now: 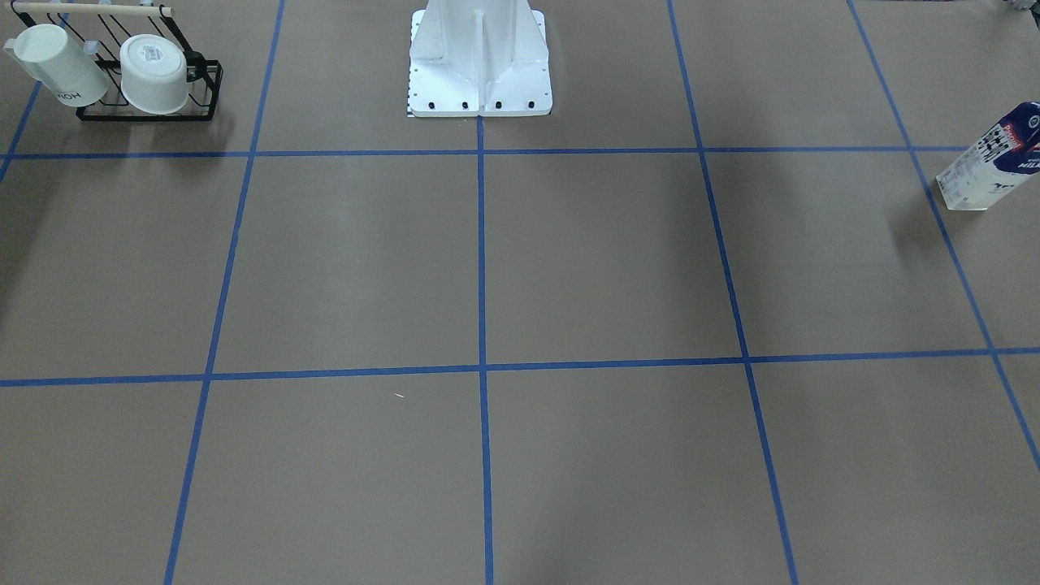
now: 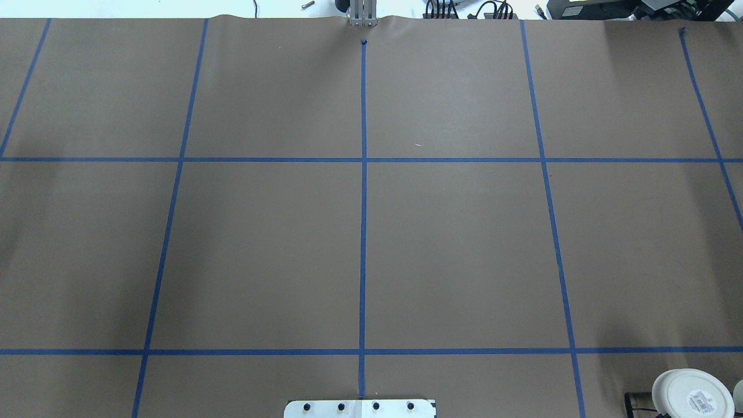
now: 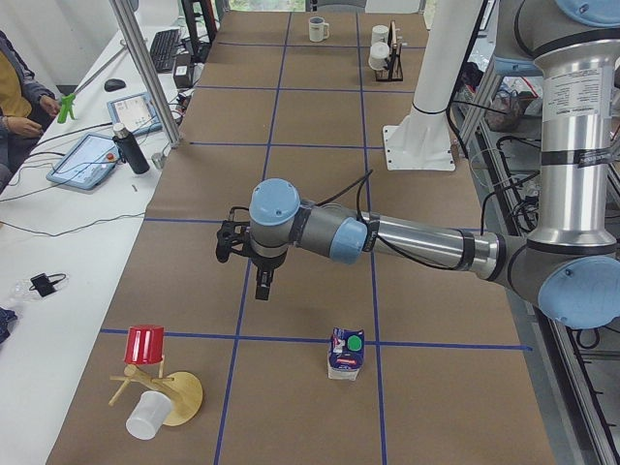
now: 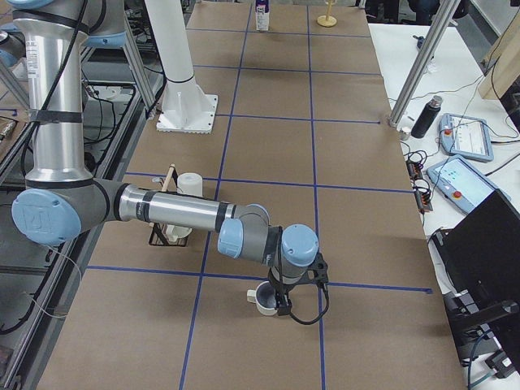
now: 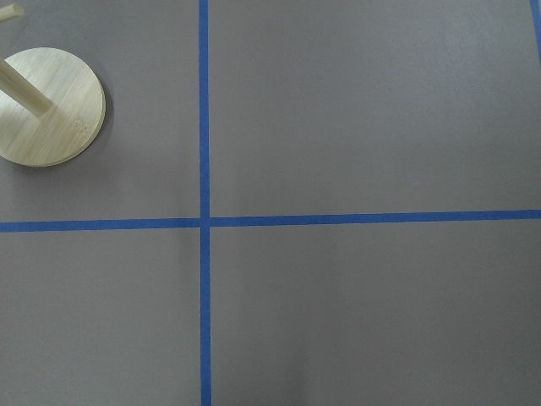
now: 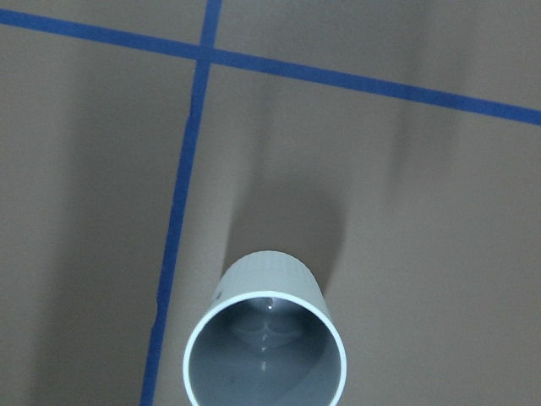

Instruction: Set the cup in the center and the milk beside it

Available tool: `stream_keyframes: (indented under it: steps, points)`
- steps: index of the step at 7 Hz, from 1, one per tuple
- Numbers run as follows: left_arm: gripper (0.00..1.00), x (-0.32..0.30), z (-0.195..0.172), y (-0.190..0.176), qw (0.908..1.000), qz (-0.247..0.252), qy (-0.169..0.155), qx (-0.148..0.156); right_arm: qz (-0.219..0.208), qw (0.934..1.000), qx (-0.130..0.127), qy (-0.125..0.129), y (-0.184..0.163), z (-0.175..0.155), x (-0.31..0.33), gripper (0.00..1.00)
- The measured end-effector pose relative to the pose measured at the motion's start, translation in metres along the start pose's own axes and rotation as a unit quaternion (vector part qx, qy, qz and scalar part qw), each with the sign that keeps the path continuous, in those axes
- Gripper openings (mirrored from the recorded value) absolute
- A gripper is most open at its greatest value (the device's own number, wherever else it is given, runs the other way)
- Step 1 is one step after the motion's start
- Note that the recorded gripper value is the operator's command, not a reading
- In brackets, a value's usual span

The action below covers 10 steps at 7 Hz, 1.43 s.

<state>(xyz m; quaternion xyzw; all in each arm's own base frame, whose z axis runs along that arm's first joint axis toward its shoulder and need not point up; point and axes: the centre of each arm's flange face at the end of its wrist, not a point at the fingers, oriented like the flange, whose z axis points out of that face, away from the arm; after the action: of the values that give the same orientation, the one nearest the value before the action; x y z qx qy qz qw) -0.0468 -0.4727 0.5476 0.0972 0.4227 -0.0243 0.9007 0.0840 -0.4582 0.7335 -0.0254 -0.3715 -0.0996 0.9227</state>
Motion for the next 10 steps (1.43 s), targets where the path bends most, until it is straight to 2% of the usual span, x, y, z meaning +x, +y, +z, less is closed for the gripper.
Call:
stream_keyframes:
  steps: [1,2,4,6,8,10]
  points:
    - [0.99,0.001,-0.004,0.0,1.0,0.001,0.001,0.004,0.008,0.9999,-0.008,-0.002,0.003,0.012,0.011,1.0]
    - [0.99,0.001,-0.007,0.0,1.0,0.001,0.001,0.007,0.011,0.9999,-0.006,-0.001,0.005,0.023,0.021,1.0]
    - [0.99,0.001,-0.01,0.0,1.0,0.001,0.0,0.01,0.035,0.9992,0.021,0.005,0.006,0.048,0.042,1.0]
    - [0.99,0.003,-0.012,0.0,0.9999,0.002,0.002,0.011,0.051,0.9983,0.028,0.003,0.008,0.064,0.048,0.99]
    - [0.99,0.004,-0.012,0.0,0.9999,0.003,0.003,0.012,0.05,0.9984,0.025,-0.007,0.007,0.071,0.043,0.01]
    - [0.99,0.004,-0.013,0.0,0.9999,0.003,0.003,0.012,0.046,0.9986,0.023,-0.012,0.004,0.074,0.039,0.0]
